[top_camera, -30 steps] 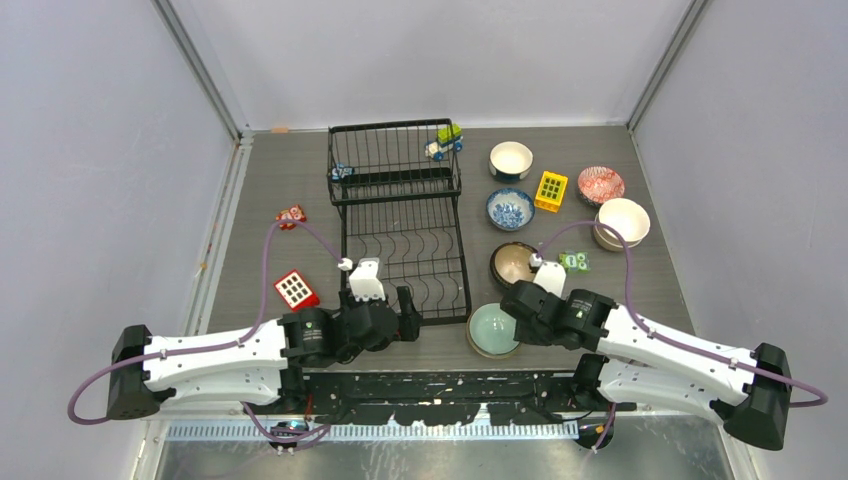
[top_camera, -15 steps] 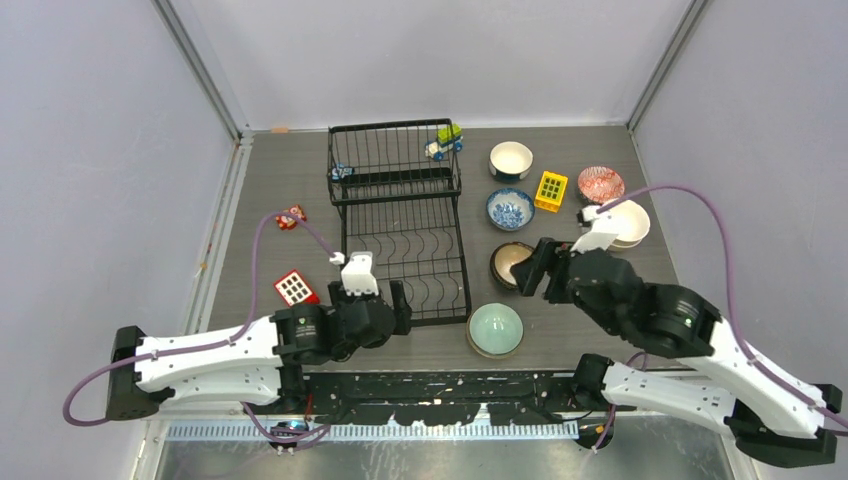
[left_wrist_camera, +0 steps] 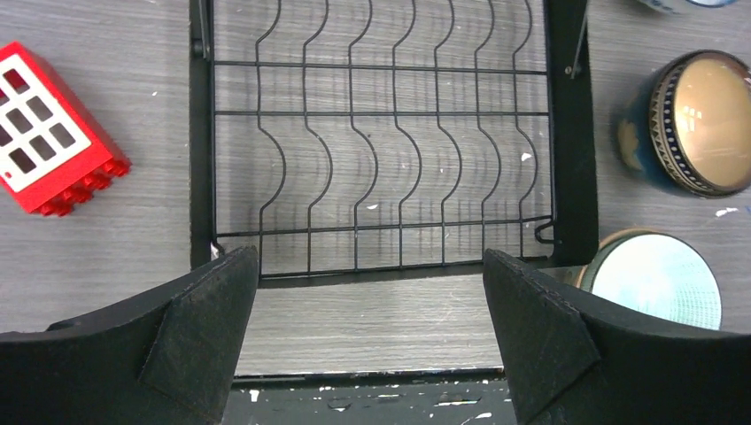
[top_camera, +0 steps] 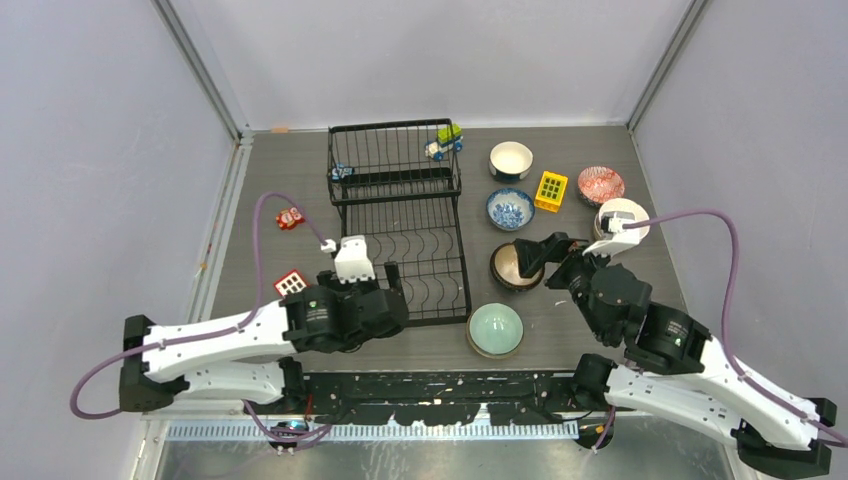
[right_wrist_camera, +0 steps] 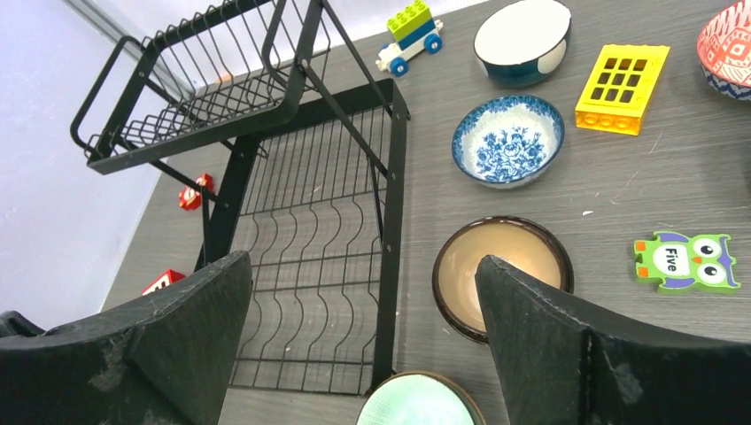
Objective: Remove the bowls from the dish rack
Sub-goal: Reset both arms
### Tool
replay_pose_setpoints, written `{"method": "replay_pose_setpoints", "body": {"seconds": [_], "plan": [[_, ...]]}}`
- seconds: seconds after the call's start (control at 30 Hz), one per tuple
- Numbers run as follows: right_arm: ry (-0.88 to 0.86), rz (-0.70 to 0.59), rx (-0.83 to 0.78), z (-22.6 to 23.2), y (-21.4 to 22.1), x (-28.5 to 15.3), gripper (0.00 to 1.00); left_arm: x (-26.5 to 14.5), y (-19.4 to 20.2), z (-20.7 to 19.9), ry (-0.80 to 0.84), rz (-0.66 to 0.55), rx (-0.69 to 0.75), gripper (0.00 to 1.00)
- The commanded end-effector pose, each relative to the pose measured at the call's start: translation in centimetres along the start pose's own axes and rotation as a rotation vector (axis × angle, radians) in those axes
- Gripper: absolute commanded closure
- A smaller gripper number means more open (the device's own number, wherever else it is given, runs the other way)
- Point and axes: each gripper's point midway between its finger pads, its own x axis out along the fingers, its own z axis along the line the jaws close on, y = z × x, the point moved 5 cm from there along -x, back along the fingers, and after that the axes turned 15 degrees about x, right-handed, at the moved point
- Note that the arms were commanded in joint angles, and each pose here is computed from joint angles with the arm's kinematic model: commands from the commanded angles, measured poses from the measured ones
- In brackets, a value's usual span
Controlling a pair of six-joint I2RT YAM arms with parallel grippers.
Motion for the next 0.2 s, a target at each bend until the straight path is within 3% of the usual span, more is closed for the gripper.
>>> {"method": "replay_pose_setpoints", "body": {"seconds": [0.0, 0.17], "plan": [[-0.013, -0.113, 0.078, 1.01, -1.46, 0.73, 0.0, -0.15, -0.82, 0.15, -0.119, 0.015, -0.055, 0.0], [0.0, -0.089, 0.05, 1.15, -0.89, 1.15, 0.0, -0.02, -1.39, -0.71, -0.069, -0.013, 0.02, 0.0]]}}
